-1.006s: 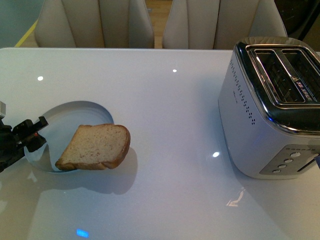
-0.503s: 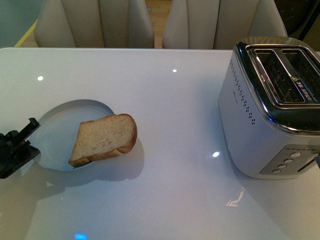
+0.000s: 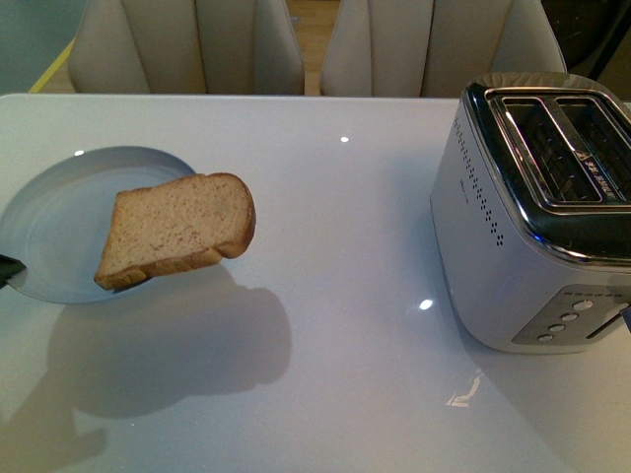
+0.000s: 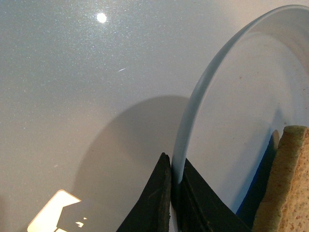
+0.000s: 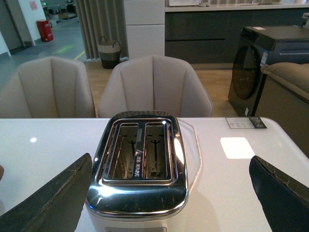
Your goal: Left arm holds plate, right arm toasts bread
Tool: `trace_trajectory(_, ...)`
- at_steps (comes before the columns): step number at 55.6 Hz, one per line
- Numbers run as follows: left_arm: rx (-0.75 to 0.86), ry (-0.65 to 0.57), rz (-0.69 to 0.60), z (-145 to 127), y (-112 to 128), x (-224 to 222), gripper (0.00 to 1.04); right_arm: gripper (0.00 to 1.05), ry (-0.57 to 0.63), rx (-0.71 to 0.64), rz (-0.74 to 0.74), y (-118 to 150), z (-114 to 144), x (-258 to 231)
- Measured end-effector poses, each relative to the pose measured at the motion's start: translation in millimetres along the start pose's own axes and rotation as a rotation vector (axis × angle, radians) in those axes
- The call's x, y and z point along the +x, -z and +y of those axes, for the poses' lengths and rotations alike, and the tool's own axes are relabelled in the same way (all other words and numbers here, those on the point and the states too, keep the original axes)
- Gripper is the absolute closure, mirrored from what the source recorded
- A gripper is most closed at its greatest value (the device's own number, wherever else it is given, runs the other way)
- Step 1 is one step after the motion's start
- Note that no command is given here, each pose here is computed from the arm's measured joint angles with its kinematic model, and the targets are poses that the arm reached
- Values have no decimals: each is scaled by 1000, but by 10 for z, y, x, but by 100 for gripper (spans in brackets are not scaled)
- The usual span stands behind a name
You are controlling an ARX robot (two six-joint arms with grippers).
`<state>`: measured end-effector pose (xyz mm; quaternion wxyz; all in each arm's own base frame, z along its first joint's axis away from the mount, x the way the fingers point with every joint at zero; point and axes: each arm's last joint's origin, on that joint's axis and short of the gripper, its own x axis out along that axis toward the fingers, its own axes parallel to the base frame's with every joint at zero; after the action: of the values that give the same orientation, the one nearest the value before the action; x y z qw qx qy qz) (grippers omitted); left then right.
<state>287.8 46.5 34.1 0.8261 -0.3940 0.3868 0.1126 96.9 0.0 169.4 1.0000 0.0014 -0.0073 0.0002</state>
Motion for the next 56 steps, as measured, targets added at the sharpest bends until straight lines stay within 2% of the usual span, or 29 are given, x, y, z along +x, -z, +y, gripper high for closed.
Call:
trace_trajectory(17, -3, 71, -32, -637, -156, -572, 102, 9, 0, 0, 0, 0, 0, 0)
trace_trajectory(29, 32, 129, -51, -1111, -155, -841, 102, 9, 0, 0, 0, 0, 0, 0)
trace_trajectory(48, 59, 180, 7, -1724, 203, -1069, 102, 9, 0, 0, 0, 0, 0, 0)
trace_trajectory(56, 43, 194, 26, -1846, 350, -1136, 102, 9, 0, 0, 0, 0, 0, 0)
